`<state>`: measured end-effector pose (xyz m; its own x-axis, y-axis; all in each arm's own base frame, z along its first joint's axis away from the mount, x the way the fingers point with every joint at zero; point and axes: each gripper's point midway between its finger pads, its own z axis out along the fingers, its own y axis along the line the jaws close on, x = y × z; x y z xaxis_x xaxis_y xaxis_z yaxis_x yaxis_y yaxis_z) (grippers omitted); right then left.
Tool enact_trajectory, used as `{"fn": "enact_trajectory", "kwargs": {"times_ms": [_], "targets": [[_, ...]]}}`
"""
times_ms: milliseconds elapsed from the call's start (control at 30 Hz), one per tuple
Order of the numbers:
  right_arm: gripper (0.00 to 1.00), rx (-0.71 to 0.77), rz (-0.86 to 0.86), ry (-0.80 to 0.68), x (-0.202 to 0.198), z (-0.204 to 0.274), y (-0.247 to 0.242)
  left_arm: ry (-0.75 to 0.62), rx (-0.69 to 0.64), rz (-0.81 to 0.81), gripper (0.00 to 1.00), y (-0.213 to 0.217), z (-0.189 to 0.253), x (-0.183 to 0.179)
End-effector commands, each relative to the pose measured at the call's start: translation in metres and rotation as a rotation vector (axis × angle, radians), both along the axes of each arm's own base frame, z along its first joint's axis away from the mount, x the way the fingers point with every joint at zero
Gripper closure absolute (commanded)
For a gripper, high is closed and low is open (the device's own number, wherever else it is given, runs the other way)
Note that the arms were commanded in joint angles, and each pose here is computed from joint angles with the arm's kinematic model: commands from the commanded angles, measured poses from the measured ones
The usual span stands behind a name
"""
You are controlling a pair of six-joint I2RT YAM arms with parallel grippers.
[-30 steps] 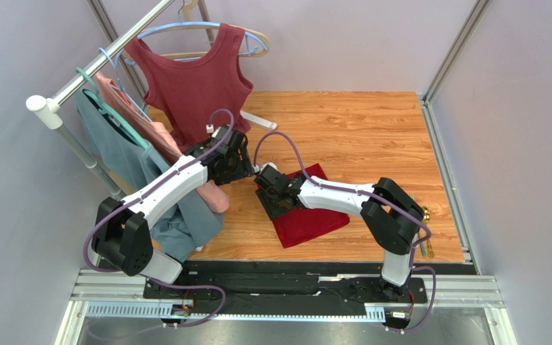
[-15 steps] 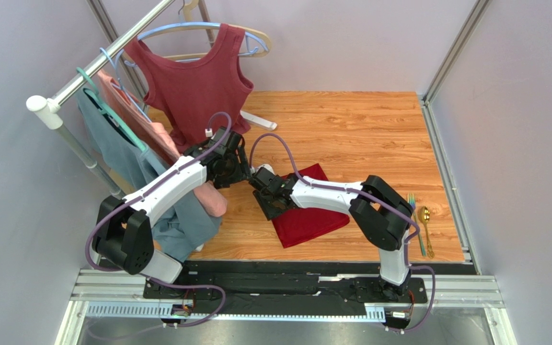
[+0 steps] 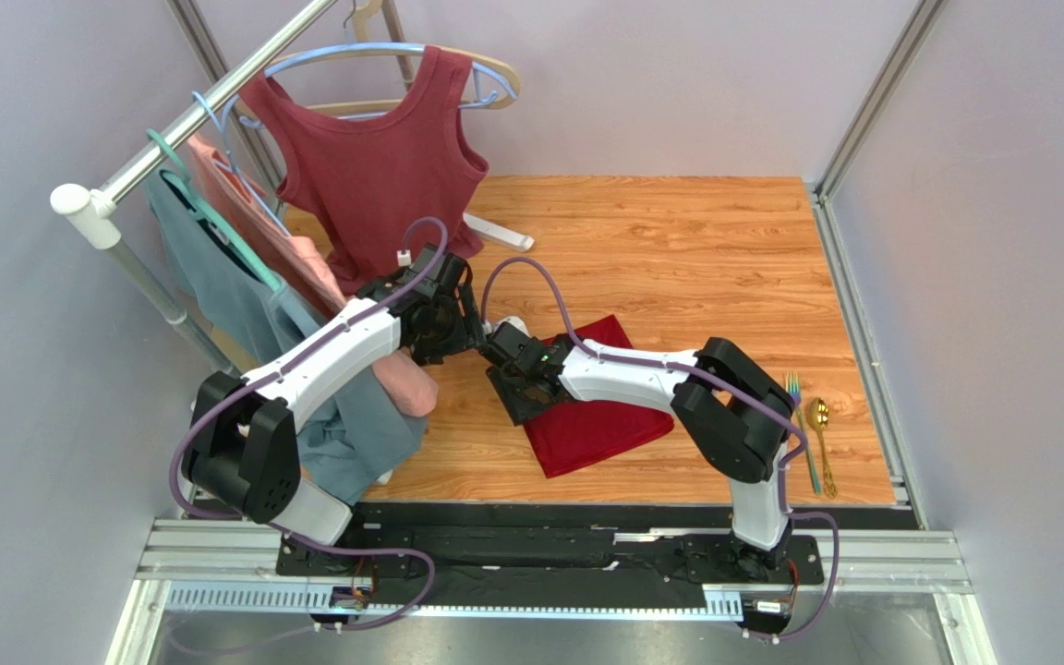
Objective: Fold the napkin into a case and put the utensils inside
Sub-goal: Pick up the lower triangle-folded napkin from the center of the board.
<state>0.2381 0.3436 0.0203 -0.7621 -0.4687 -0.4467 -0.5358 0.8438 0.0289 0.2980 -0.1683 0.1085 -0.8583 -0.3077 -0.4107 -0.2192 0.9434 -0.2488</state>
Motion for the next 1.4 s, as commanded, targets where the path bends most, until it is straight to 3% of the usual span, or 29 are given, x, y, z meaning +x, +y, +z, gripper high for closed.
{"fn": "enact_trajectory", "kwargs": {"times_ms": [0,233,300,333,367,467,600,800,1033,1133,1367], "targets": [[0.52,-0.002,0.054,0.058,-0.021,-0.024,0.01,-0.031,-0.045,-0.018,0.22,-0.008,0.004,0.012],[0.79,-0.086,0.017,0.087,-0.027,-0.052,-0.003,-0.017,-0.129,-0.048,0.2,-0.018,-0.003,0.011],[0.88,-0.061,0.016,0.078,-0.025,-0.043,0.002,-0.024,-0.145,-0.054,0.2,-0.02,-0.002,0.011],[0.98,-0.035,0.019,0.086,-0.025,-0.038,0.005,-0.028,-0.158,-0.073,0.2,-0.023,-0.003,0.011],[1.0,0.023,0.019,0.082,-0.024,-0.021,0.013,-0.029,-0.163,-0.079,0.2,-0.024,-0.002,0.01],[1.0,0.289,0.038,0.129,-0.023,0.017,0.04,-0.064,-0.212,-0.143,0.2,-0.034,0.005,0.011],[1.0,0.603,0.035,0.273,-0.017,0.051,0.042,-0.083,-0.294,-0.203,0.23,-0.049,0.011,0.007],[1.0,0.869,-0.023,0.417,-0.003,0.052,0.017,-0.082,-0.404,-0.263,0.27,-0.069,0.01,0.003],[1.0,1.032,-0.069,0.537,-0.002,0.044,-0.002,-0.05,-0.437,-0.283,0.27,-0.081,0.008,-0.006],[1.0,1.074,-0.061,0.546,-0.001,0.046,-0.005,-0.016,-0.503,-0.259,0.21,-0.09,0.002,-0.01],[1.0,1.106,-0.072,0.545,0.004,0.048,-0.012,0.123,-0.364,-0.057,0.18,-0.07,-0.034,-0.004]]}}
